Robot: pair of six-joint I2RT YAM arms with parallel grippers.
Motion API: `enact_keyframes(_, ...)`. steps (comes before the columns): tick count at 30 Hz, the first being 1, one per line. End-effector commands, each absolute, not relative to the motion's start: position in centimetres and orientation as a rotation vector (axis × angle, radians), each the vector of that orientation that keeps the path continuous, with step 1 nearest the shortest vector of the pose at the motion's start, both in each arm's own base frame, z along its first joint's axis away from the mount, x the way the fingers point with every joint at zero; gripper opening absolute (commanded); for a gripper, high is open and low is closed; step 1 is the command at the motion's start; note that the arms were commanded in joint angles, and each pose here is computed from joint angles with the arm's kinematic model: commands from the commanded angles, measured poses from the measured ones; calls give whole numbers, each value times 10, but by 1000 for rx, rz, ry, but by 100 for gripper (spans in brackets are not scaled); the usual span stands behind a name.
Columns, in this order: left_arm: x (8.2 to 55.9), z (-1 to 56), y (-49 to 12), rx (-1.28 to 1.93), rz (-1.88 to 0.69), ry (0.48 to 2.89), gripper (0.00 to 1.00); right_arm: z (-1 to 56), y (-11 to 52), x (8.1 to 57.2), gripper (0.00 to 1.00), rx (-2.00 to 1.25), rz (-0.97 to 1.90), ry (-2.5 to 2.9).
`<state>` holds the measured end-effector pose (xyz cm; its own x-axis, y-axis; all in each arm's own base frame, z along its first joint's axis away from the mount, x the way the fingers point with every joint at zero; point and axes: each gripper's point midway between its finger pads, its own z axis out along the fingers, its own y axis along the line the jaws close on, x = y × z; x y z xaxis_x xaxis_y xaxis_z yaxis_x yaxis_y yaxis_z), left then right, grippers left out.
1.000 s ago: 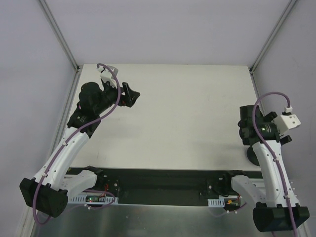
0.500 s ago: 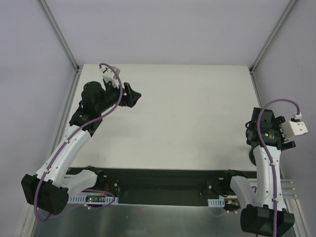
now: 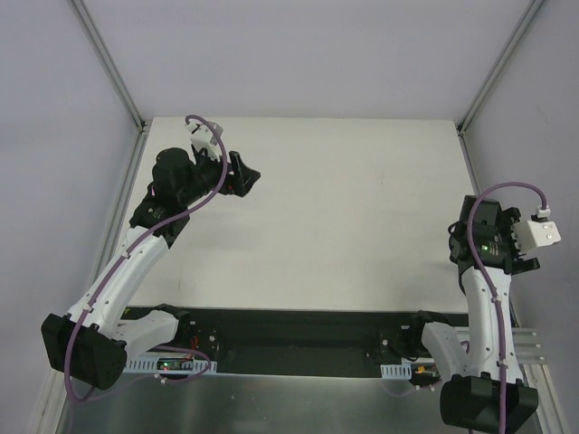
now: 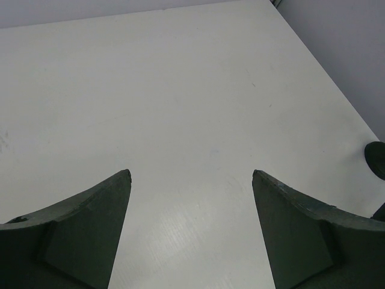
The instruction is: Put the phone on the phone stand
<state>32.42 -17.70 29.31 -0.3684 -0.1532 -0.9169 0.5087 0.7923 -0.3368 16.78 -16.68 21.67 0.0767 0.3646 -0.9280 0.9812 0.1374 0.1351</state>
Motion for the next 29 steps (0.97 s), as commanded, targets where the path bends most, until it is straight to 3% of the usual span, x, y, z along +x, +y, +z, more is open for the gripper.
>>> enact_keyframes(1, 325, 304, -180, 281, -743, 1779, 80, 230, -167, 184, 97, 1346, -727, 1425)
enact_keyframes(12, 323, 307, -181, 289, -749, 1771, 80, 292, -139, 191, 96, 984, -576, 1598)
enact_keyframes(19, 314, 320, -190, 339, -813, 1729, 80, 333, -34, 222, 96, 287, -180, 1825)
enact_keyframes(24, 301, 348, -196, 341, -900, 1678, 81, 333, 55, 214, 96, -90, 218, 1861)
enact_keyframes(27, 274, 378, -204, 380, -1022, 1616, 84, 343, 81, 200, 96, -170, 380, 1789)
enact_keyframes(29, 248, 404, -207, 418, -1098, 1554, 94, 355, 94, 186, 96, -234, 478, 1720)
